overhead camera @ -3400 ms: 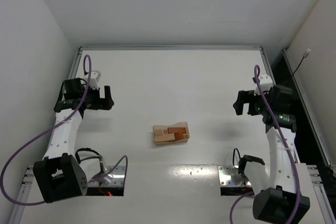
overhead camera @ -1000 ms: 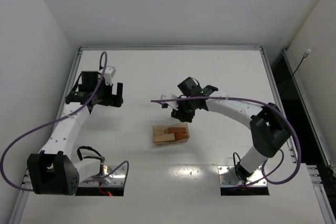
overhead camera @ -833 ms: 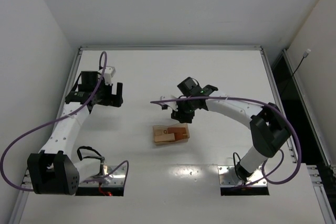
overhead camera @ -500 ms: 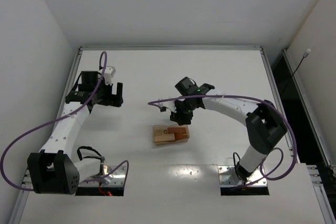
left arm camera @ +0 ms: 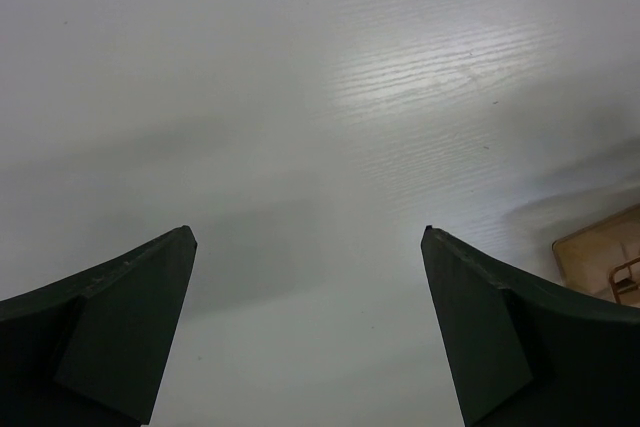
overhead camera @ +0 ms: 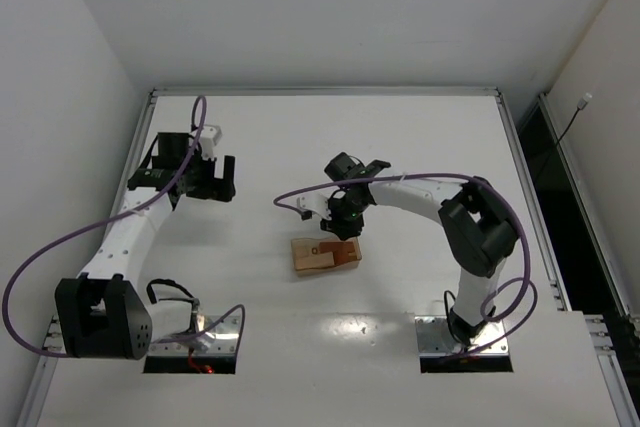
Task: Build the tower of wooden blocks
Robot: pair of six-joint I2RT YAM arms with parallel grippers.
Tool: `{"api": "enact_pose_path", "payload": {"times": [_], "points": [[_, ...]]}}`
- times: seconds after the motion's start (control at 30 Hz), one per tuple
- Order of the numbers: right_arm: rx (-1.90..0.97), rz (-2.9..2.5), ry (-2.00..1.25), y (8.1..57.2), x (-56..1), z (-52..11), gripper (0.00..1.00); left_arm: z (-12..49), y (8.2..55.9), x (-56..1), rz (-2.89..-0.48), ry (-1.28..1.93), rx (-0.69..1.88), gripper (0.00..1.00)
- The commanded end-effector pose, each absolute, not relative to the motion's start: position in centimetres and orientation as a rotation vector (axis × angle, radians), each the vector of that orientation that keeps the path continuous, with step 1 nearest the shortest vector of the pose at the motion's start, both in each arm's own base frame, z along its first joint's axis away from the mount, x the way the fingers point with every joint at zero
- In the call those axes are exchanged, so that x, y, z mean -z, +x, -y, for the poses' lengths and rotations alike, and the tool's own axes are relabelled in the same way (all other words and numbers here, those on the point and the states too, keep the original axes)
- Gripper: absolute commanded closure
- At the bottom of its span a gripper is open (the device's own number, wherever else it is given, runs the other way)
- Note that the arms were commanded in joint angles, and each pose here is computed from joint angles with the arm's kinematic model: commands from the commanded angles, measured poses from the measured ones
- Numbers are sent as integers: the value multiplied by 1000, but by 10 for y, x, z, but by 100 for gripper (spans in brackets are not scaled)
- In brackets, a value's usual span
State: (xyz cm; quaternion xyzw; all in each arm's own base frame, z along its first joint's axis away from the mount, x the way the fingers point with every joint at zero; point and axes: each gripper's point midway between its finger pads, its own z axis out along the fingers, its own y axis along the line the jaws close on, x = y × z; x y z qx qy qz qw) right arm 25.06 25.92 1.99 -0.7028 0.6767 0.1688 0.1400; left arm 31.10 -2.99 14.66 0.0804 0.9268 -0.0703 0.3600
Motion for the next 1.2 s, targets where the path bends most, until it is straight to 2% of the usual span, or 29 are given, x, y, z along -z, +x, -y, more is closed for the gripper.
{"api": "enact_pose_path", "payload": {"times": [0.0, 0.1, 0.2, 0.33, 0.43, 0.5, 0.73, 0.97, 1.17], "points": [[-463, -1888, -2041, 260, -29, -269, 78, 26, 324, -165, -2333, 182, 170, 6], [-436, -1895, -2042, 263, -28, -266, 100, 25, 324, -165, -2334, 178, 159, 6], [-424, -1907, -2026, 260, -32, -262, 100, 20, 326, -166, -2326, 152, 145, 6], [-345, -1933, -1809, 280, -63, -264, 100, 4, 329, -165, -2325, 26, 111, 6], [-85, -1924, -1477, 320, -103, -248, 100, -14, 331, -162, -2327, -105, 77, 6], [21, -1790, -1280, 344, -152, -248, 100, -27, 332, -164, -2314, -168, 48, 6], [544, -1753, -838, 389, -194, -201, 100, -47, 338, -161, -2331, -301, 13, 6], [887, -1582, -890, 387, -189, -211, 100, -57, 338, -155, -2362, -334, 35, 6], [1007, -1432, -892, 372, -196, -227, 100, -65, 337, -155, -2357, -352, 41, 6]]}}
